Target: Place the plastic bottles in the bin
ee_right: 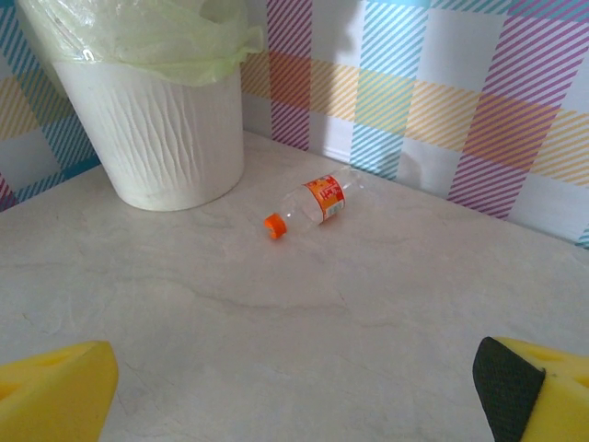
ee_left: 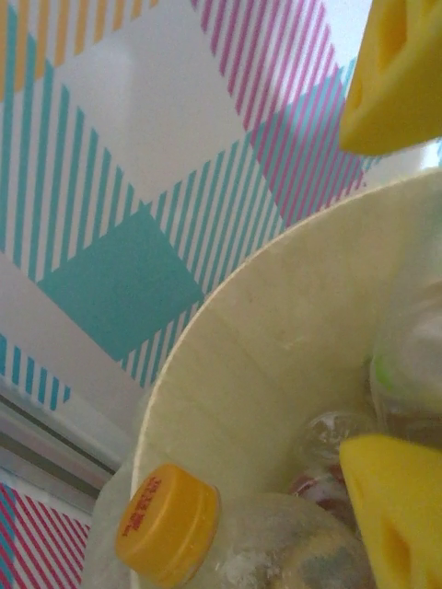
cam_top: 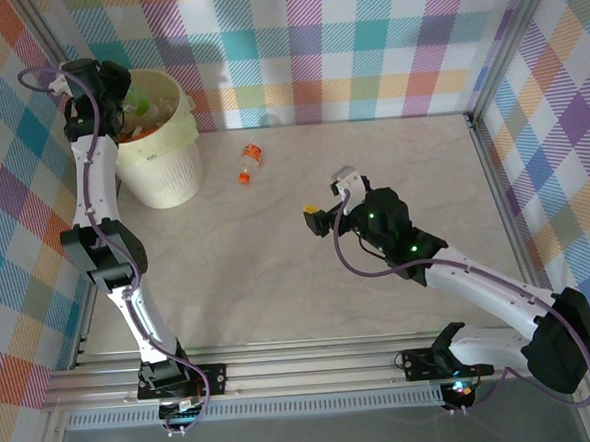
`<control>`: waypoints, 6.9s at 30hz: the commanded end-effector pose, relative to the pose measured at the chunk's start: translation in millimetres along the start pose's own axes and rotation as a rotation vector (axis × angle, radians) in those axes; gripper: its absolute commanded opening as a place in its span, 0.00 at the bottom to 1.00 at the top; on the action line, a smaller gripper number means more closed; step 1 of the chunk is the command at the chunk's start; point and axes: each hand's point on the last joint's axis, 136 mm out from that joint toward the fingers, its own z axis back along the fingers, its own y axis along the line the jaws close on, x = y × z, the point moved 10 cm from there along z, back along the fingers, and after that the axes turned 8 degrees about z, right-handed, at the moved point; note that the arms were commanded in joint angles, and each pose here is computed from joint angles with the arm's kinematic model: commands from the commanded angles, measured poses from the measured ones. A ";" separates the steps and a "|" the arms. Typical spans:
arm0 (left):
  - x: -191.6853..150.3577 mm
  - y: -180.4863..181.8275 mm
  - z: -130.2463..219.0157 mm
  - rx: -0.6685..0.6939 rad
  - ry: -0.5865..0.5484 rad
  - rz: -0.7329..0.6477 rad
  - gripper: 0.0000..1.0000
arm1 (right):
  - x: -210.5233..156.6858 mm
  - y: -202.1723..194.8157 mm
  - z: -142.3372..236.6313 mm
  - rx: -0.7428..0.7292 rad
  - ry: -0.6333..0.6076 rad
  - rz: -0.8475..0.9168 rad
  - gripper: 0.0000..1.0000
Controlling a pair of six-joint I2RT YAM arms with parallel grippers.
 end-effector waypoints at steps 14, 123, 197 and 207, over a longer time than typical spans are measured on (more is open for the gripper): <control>7.0 -64.4 87.6 -0.107 0.001 -0.199 1.00 | -1.7 -3.5 -2.4 -0.059 -0.014 -0.025 1.00; -162.3 -85.9 135.0 -0.432 0.215 -0.392 0.49 | -4.0 3.1 -18.5 0.018 0.074 -0.247 1.00; -55.7 -4.5 203.3 -0.312 0.070 -0.072 1.00 | -30.1 -22.0 9.8 -0.330 0.067 -0.299 1.00; -90.4 76.3 249.4 -0.205 0.130 -0.312 1.00 | -51.4 -50.3 25.3 -0.480 0.142 -0.266 1.00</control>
